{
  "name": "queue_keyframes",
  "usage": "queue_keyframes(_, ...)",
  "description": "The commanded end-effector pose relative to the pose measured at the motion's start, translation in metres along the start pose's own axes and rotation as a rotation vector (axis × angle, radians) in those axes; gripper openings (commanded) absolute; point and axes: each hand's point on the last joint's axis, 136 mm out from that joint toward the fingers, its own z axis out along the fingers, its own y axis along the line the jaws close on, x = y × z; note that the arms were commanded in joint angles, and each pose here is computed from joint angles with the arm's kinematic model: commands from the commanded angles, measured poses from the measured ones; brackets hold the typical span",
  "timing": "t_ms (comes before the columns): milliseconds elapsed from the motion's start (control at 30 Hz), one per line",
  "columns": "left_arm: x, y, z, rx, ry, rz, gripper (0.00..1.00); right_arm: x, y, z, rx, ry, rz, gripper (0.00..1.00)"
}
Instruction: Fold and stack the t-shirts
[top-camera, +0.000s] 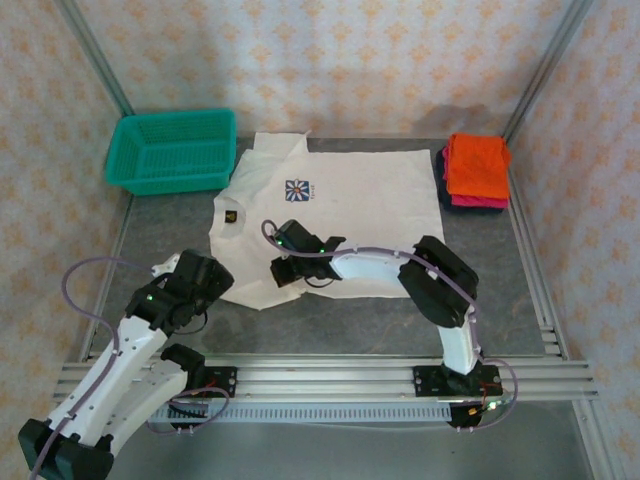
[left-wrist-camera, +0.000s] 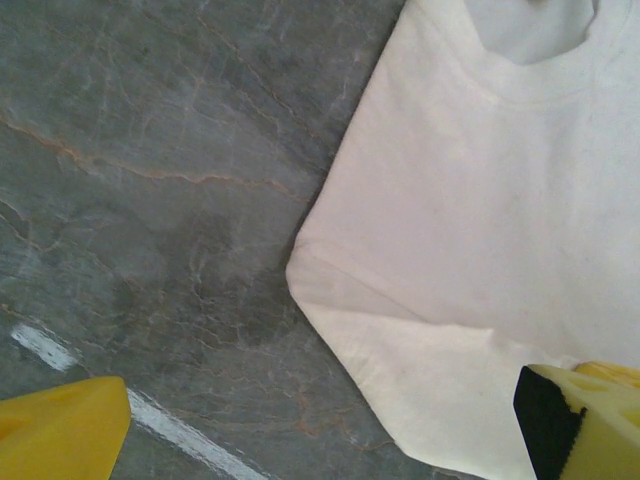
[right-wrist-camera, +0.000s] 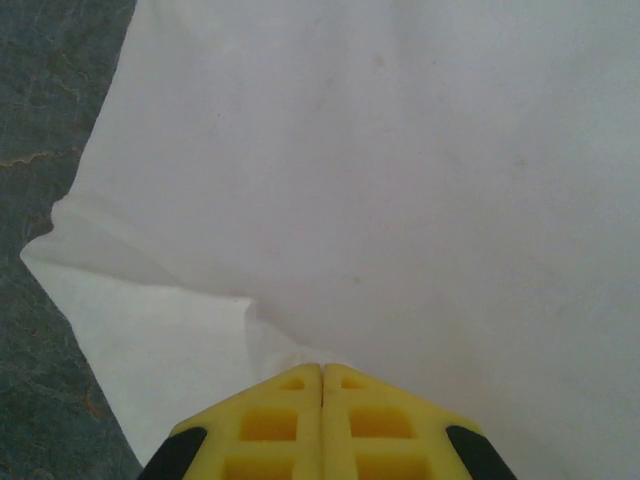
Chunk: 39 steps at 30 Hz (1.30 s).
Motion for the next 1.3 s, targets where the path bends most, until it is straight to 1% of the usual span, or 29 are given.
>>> queue_keyframes(0, 0.009, -0.005, 0.007, 0.034, 0.039, -0.080, 1.00, -0.008, 0.030, -0.021, -0.054, -0.059, -0.049, 0.00)
queue_keyframes(67, 0.016, -0.005, 0.010, 0.051, 0.067, -0.165, 1.00, -0.004, 0.046, -0.027, -0.091, -0.072, -0.084, 0.00)
queue_keyframes(100, 0.022, -0.004, 0.013, 0.056, 0.088, -0.229, 1.00, 0.000, 0.055, -0.030, -0.114, -0.081, -0.107, 0.00)
queue_keyframes(233, 0.038, -0.013, 0.025, 0.151, 0.164, -0.464, 0.98, 0.015, 0.083, -0.037, -0.193, -0.108, -0.170, 0.00)
queue_keyframes(333, 0.041, -0.019, 0.030, 0.196, 0.181, -0.582, 0.96, 0.027, 0.098, -0.038, -0.245, -0.109, -0.200, 0.00)
queue_keyframes(500, 0.045, -0.036, 0.037, 0.268, 0.242, -0.714, 0.93, 0.035, 0.122, -0.042, -0.370, -0.134, -0.212, 0.00)
queue_keyframes(567, 0.048, -0.038, 0.038, 0.262, 0.260, -0.735, 0.90, 0.036, 0.128, -0.044, -0.402, -0.147, -0.216, 0.00)
queue_keyframes(767, 0.065, -0.028, 0.044, 0.189, 0.318, -0.797, 0.78, 0.035, 0.131, -0.044, -0.412, -0.155, -0.224, 0.00)
queue_keyframes(900, 0.072, -0.033, 0.054, 0.208, 0.351, -0.832, 0.68, 0.037, 0.135, -0.045, -0.435, -0.143, -0.232, 0.00)
queue_keyframes(1100, 0.071, -0.044, 0.054, 0.212, 0.368, -0.800, 0.44, 0.042, 0.133, -0.044, -0.435, -0.128, -0.237, 0.00)
queue_keyframes(1200, 0.071, -0.040, 0.052, 0.192, 0.359, -0.794, 0.31, 0.041, 0.132, -0.045, -0.427, -0.133, -0.236, 0.00)
queue_keyframes(1233, 0.071, -0.037, 0.052, 0.184, 0.358, -0.791, 0.29, 0.041, 0.130, -0.045, -0.419, -0.135, -0.235, 0.00)
queue_keyframes(1267, 0.072, -0.036, 0.052, 0.179, 0.358, -0.789, 0.30, 0.041, 0.129, -0.045, -0.413, -0.139, -0.234, 0.00)
